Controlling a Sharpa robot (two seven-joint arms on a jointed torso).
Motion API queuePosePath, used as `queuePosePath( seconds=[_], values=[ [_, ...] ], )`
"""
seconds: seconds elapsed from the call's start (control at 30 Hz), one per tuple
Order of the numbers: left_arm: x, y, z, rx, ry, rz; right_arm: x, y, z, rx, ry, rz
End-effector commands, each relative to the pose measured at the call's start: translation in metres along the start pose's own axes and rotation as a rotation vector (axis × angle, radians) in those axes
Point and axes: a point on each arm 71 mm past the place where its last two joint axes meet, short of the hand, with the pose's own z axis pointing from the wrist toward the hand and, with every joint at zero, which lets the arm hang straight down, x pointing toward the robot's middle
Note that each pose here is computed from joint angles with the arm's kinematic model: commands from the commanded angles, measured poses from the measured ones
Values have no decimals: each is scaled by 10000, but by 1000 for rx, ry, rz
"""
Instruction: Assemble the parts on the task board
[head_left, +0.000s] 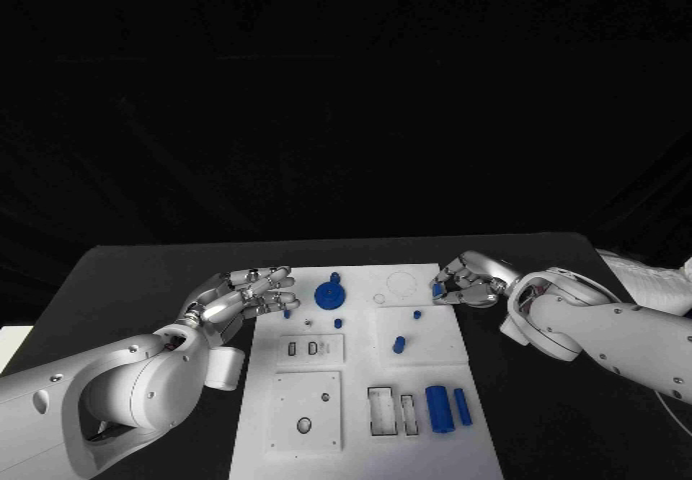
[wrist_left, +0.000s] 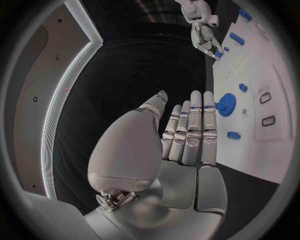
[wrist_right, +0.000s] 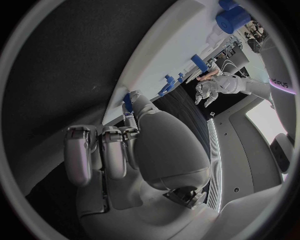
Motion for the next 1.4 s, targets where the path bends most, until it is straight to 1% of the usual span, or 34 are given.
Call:
queuePosePath(
  seconds=[0.03, 0.2, 0.37, 0.5, 0.6, 0.77, 0.87, 0.9, 0.93, 1.03, 1.1, 1.2, 1.3, 1.4],
  values=[
    [26, -4, 2, 2, 22, -11, -5, 32, 1, -23, -32, -16],
    [25, -4, 2, 1, 22, -11, -30, 81, 4, -39, -67, -13],
    [25, -4, 0, 1, 22, -11, -64, 200, 10, -51, -77, -2],
    [10, 0, 17, 3, 24, -12, -74, 418, 38, -62, -75, 5],
    [-34, 2, 47, 10, 18, -10, -23, 626, 79, -84, -67, 5],
    [-94, 4, 78, 17, 3, -8, 129, 972, 152, -131, -40, -20],
    [-108, 3, 91, 22, 7, -12, 261, 1193, 186, -171, -14, -53],
    [-110, 3, 93, 23, 9, -13, 290, 1235, 192, -180, -9, -61],
    [-114, 2, 97, 25, 11, -14, 358, 1331, 206, -203, 2, -86],
    [-128, 2, 105, 28, 11, -15, 497, 1489, 236, -243, 24, -132],
    [-138, 2, 110, 30, 9, -14, 596, 1571, 258, -262, 39, -153],
    [-143, 3, 115, 31, 9, -14, 727, 1645, 289, -270, 63, -170],
    [-137, 5, 117, 30, 10, -15, 880, 1694, 320, -265, 95, -180],
    [-127, 6, 115, 29, 13, -16, 987, 1721, 331, -261, 116, -185]
  ],
)
